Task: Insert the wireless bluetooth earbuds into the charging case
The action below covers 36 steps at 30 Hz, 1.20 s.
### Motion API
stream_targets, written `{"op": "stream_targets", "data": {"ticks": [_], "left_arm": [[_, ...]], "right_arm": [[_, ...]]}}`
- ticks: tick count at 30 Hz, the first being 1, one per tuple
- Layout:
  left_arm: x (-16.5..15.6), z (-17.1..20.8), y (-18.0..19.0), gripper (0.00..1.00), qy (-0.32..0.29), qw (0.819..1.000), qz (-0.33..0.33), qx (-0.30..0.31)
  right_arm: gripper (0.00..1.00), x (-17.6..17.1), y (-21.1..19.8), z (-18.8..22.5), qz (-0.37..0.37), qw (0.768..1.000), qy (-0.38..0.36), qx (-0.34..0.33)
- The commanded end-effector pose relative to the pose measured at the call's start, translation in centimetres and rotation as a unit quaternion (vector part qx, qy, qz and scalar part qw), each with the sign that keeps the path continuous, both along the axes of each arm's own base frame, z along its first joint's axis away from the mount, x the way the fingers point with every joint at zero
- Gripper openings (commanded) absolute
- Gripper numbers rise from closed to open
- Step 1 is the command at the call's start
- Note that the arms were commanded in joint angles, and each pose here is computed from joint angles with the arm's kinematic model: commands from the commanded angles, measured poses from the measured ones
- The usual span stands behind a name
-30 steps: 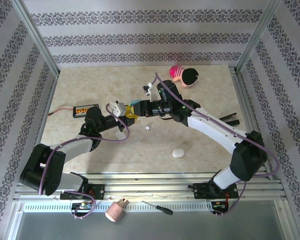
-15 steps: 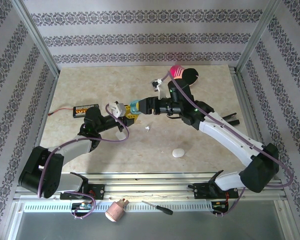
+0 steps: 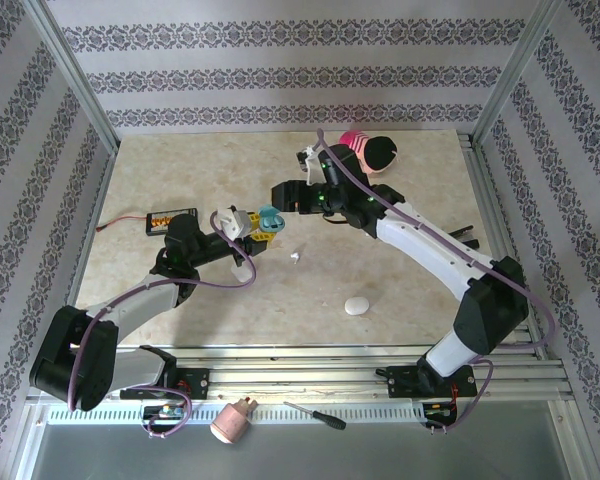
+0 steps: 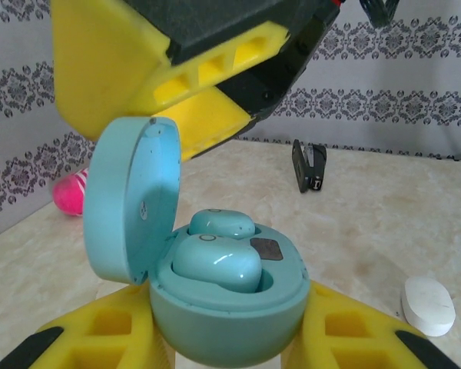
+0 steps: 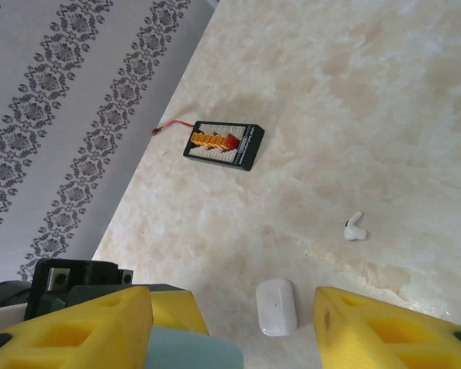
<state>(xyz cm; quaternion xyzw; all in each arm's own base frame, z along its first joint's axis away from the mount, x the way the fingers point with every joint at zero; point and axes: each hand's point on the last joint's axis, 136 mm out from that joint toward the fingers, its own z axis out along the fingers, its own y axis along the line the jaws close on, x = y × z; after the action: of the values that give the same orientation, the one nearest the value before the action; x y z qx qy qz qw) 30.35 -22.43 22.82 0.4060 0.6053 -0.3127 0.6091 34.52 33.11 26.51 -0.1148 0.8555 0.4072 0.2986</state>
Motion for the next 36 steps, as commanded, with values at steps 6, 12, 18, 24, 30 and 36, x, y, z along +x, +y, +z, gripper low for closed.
{"op": "stream_targets", "data": {"ticks": [6, 12, 18, 24, 30, 36], "left_arm": [[0.7, 2.7, -0.1, 0.23, -0.025, 0.999, 0.018, -0.034], [1.4, 3.3, 0.1, 0.21, -0.026, 0.998, 0.031, -0.045], [1.6, 4.3, -0.1, 0.21, -0.032, 0.997, 0.03, -0.07], [1.6, 5.4, -0.9, 0.21, -0.038, 0.995, 0.019, -0.092], [1.4, 6.6, -1.4, 0.22, -0.048, 0.993, 0.008, -0.11], [0.9, 6.9, -1.7, 0.22, -0.049, 0.992, -0.003, -0.118]], "right_arm": [[0.58, -1.8, -0.5, 0.2, 0.014, 1.0, 0.001, 0.005], [0.59, -2.9, -1.0, 2.0, 0.008, 0.999, 0.006, 0.045], [0.59, -4.2, -0.3, 3.2, 0.025, 0.986, 0.067, 0.152], [0.58, -4.7, 0.2, 3.8, 0.031, 0.962, 0.117, 0.246], [0.57, -4.8, 0.4, 3.9, 0.037, 0.951, 0.133, 0.275], [0.39, -4.7, 0.1, 3.9, 0.027, 0.949, 0.135, 0.283]]}}
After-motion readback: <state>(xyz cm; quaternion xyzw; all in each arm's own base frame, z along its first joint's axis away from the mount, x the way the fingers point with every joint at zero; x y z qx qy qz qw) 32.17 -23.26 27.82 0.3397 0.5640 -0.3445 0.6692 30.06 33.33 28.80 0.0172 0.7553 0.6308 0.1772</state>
